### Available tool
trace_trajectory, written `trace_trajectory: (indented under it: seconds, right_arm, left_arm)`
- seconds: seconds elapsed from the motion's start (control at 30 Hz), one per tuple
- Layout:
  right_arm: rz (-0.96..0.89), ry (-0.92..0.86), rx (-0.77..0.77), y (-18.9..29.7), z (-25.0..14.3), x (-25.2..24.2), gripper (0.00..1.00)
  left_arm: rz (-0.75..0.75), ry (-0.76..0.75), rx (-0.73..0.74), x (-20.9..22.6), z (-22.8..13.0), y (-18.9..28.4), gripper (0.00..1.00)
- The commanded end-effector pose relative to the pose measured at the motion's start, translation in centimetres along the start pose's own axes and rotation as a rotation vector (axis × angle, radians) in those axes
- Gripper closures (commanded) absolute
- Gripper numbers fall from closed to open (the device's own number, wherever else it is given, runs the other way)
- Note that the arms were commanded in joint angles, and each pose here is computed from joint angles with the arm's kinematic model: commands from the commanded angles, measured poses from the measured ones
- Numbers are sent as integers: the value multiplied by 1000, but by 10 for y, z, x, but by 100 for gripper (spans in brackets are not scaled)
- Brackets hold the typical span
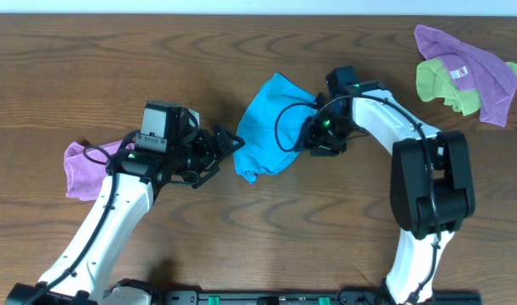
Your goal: Fold the cloth
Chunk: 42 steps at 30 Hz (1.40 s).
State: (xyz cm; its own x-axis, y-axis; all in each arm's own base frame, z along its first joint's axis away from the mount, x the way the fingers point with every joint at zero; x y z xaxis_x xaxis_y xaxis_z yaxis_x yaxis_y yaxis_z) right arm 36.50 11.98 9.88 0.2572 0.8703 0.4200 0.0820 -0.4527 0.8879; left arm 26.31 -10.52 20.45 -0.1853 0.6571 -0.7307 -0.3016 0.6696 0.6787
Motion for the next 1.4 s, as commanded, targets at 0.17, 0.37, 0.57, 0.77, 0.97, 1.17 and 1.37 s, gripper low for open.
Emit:
trace_trajectory:
  seconds: [0.17, 0.37, 0.57, 0.77, 0.97, 1.17, 1.37]
  right_arm:
    - [-5, 12, -11, -12, -3, 12, 57]
    - [-56, 9, -17, -17, -3, 9, 63]
    - [-121, 1, -33, -21, -1, 2, 78]
    - [-130, -1, -38, -20, -1, 1, 95]
    - [-129, 4, -38, -20, -1, 1, 99]
    - [-130, 4, -39, -20, -1, 1, 99]
    - [-130, 3, -38, -20, -1, 1, 99]
  left_arm:
    - [-6, -4, -8, -6, 3, 1, 5]
    - [-6, 16, -7, -6, 3, 1, 5]
    - [-25, 34, 12, -7, 2, 1, 5]
    - [-34, 42, 24, -8, 1, 1, 5]
    - [-46, 72, 39, -9, 0, 1, 5]
    - [67, 162, 54, 5, -9, 1, 5]
    - [147, 433, 58, 26, -20, -8, 5]
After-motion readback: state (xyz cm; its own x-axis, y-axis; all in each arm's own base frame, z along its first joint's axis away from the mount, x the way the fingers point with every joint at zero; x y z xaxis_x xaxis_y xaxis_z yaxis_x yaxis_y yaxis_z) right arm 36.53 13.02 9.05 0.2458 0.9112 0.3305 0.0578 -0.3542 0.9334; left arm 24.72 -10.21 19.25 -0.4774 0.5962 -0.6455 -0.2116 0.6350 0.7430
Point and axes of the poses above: each gripper's point midway between its finger pads, its own y axis back along the fingers, its own x axis along the line the jaws close on, z = x × y, the point moved 10 cm from there along y, back along the fingers, and after that the axes turned 10 degrees about -y, right-handed, at the moved point
